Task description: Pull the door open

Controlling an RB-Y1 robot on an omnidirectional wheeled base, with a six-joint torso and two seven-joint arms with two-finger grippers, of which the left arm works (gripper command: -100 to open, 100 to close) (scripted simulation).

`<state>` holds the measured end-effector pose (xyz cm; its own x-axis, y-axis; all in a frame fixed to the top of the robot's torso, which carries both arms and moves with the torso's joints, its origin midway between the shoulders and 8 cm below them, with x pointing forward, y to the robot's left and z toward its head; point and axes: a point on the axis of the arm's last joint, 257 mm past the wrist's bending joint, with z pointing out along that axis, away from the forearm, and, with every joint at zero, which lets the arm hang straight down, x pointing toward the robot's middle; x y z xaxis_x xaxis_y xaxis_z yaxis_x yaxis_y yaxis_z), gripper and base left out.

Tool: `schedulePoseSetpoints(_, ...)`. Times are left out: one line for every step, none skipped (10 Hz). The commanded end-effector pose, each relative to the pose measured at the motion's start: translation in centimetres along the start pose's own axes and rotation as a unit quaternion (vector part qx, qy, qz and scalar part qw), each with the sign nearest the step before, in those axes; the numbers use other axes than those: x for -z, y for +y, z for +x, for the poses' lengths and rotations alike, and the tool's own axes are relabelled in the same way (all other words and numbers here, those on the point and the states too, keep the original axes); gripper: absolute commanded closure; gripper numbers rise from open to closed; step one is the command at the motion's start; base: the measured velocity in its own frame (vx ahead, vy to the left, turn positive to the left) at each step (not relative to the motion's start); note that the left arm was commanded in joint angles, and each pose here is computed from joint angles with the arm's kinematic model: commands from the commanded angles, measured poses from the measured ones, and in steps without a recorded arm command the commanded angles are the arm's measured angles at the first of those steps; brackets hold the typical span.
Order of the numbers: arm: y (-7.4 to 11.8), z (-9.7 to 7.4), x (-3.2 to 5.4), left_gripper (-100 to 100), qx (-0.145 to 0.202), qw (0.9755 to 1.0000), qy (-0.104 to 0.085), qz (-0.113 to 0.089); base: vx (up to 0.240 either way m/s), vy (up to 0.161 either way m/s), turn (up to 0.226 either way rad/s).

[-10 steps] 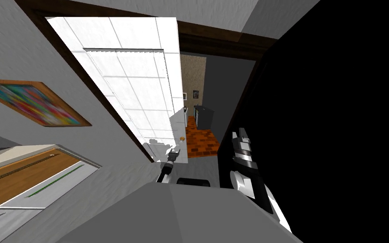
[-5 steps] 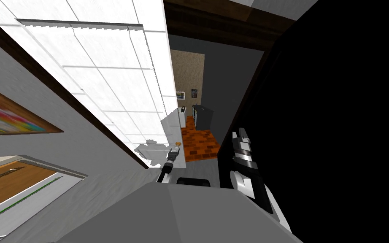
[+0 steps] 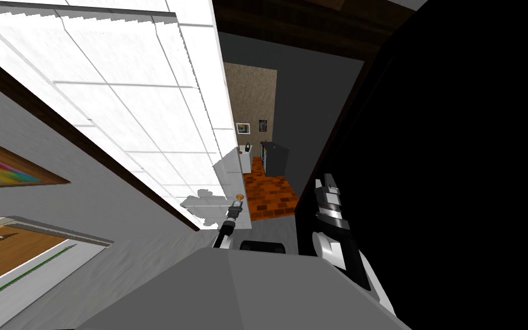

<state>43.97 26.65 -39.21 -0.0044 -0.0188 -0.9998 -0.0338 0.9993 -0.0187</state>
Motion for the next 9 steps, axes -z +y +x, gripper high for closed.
schedulePoseSetpoints(0.10,0.00,0.05,100,0.001,1.0000,0.000,-0.001,-0.016,0.004,-0.004)
schedulePoseSetpoints(0.10,0.00,0.05,100,0.001,1.0000,0.000,-0.001,-0.009,0.000,0.002)
schedulePoseSetpoints(0.10,0.00,0.05,100,0.001,1.0000,0.000,-0.001,0.000,0.000,0.000)
schedulePoseSetpoints(0.04,0.25,0.14,100,0.018,0.9998,0.003,0.000,-0.057,0.018,-0.033)
schedulePoseSetpoints(0.09,0.25,0.14,100,0.025,0.9997,0.003,-0.001,-0.085,0.040,-0.040)
schedulePoseSetpoints(0.13,0.25,0.14,100,0.033,0.9995,0.003,-0.001,-0.076,0.025,-0.027)
schedulePoseSetpoints(0.19,0.26,0.13,100,0.041,0.9992,0.003,-0.001,-0.080,0.012,-0.017)
schedulePoseSetpoints(0.27,0.26,0.13,100,0.054,0.9985,0.003,-0.002,-0.084,0.012,-0.021)
schedulePoseSetpoints(0.36,0.27,0.13,100,0.068,0.9977,0.003,-0.002,-0.090,0.010,-0.026)
